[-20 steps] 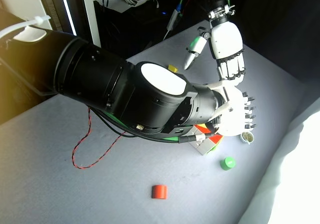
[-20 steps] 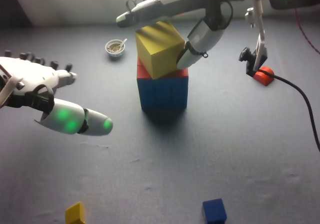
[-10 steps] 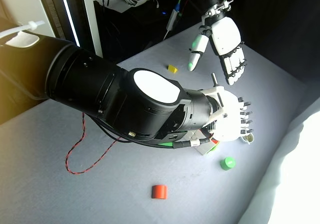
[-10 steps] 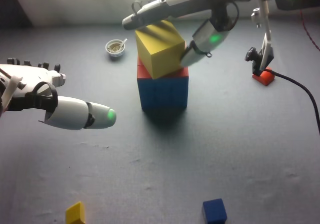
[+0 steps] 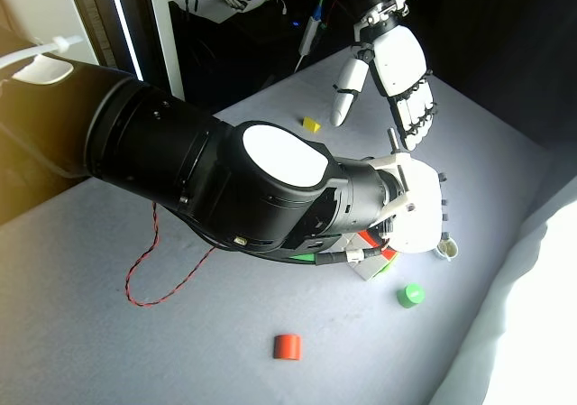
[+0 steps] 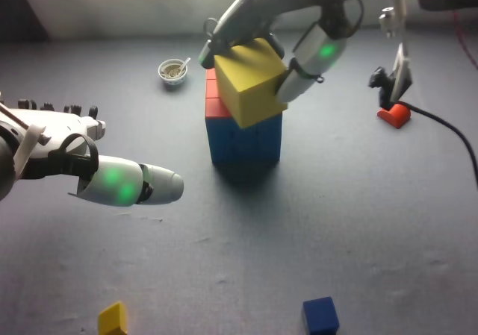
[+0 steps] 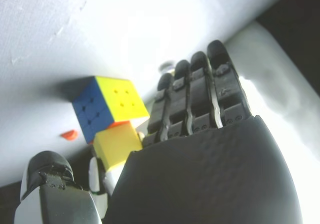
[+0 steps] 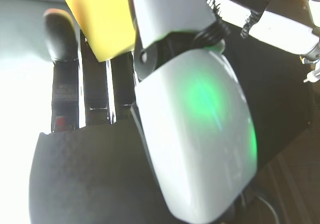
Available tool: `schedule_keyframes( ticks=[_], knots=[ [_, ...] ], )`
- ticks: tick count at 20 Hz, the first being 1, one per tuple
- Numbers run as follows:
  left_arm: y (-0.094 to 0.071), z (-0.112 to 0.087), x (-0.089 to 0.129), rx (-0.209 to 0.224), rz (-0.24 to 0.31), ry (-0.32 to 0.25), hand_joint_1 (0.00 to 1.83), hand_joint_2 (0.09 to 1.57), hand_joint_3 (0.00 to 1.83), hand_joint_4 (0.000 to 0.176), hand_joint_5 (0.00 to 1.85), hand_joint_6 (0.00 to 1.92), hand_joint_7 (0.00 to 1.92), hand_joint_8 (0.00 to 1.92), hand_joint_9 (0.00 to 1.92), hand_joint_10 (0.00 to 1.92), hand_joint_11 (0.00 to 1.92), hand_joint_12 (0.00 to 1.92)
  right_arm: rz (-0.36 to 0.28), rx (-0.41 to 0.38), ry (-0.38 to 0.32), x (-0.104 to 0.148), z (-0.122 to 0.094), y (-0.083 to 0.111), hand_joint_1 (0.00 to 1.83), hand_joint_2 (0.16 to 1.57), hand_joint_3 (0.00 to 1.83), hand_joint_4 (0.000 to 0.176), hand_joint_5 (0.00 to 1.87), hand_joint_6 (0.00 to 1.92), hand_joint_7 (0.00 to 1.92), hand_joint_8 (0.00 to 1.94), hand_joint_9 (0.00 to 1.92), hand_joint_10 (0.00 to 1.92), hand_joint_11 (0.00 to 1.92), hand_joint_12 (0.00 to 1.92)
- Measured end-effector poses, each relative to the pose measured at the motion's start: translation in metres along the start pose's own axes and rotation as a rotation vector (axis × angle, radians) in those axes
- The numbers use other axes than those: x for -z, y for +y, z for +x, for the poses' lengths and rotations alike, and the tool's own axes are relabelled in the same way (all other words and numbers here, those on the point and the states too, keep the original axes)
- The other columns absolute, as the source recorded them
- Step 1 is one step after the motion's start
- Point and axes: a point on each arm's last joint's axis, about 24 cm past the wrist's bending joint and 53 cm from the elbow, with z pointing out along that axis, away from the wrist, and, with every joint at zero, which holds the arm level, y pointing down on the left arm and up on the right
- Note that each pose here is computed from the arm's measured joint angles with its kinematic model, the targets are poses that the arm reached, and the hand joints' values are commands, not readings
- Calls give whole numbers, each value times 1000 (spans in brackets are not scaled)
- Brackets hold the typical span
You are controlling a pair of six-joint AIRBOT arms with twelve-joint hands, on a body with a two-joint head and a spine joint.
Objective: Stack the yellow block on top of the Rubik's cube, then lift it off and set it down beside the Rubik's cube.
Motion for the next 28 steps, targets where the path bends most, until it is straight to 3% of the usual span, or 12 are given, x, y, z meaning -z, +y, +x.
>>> schedule_keyframes(
  ticks=[5, 9, 11, 12, 14, 17, 20, 25, 28],
  knots=[
    [0, 4, 3, 3, -7, 9, 0, 860, 0, 0, 75, 3, 103, 3, 97, 4, 10, 321, -21, 19, -34, 24, -24, 15, 1352, 1190, 0, 0, 774, 1240, 892, 1177, 723, 1457, 477, 1762],
    [7, 3, 5, 11, -40, -5, 0, 882, 1, 0, 73, 6, 107, 8, 99, 6, 0, 305, -44, 132, -46, 55, -21, 40, 1345, 1211, 0, 0, 737, 1290, 852, 1232, 688, 1507, 413, 1769],
    [8, 5, 7, 26, -45, -4, 0, 897, 7, 0, 38, 0, 75, 3, 64, 0, 0, 236, -41, 152, -78, 69, -22, 41, 1339, 1223, 0, 0, 735, 1316, 817, 1270, 658, 1541, 394, 1790],
    [8, 6, 8, 25, -47, -5, 1, 902, 7, 0, 53, 6, 91, 9, 82, 7, 16, 244, -48, 134, -127, 81, -30, 42, 1338, 1225, 0, 0, 717, 1328, 824, 1270, 658, 1541, 400, 1783],
    [11, 6, 11, 26, -66, -13, 0, 910, 2, 0, 78, 0, 125, 0, 113, 1, 22, 286, -32, 114, -196, 98, -45, 36, 1333, 1237, 3, 0, 684, 1379, 800, 1305, 644, 1555, 369, 1779],
    [12, 7, 14, 25, -73, -14, 0, 907, 0, 0, 76, 1, 116, 0, 105, 1, 22, 294, 43, 130, -297, 116, -66, 15, 1337, 1229, 1, 0, 704, 1343, 821, 1288, 650, 1538, 387, 1772],
    [12, 7, 14, 22, -74, -17, 0, 909, 2, 0, 77, 0, 121, 3, 110, 2, 13, 303, 100, 104, -375, 127, -75, -2, 1343, 1213, 0, 0, 716, 1303, 878, 1219, 669, 1505, 376, 1767],
    [14, 5, 14, 35, -81, -27, 0, 908, 1, 0, 75, 4, 128, 5, 118, 6, 9, 313, 191, 88, -411, 141, -56, -28, 1342, 1221, 0, 0, 675, 1315, 859, 1249, 687, 1522, 437, 1759],
    [14, 4, 14, 45, -82, -30, 1, 923, 5, 0, 81, 6, 124, 2, 114, 3, 12, 326, 194, 99, -377, 136, -30, -23, 1348, 1206, 0, 0, 712, 1262, 884, 1208, 712, 1491, 462, 1721]
  ],
)
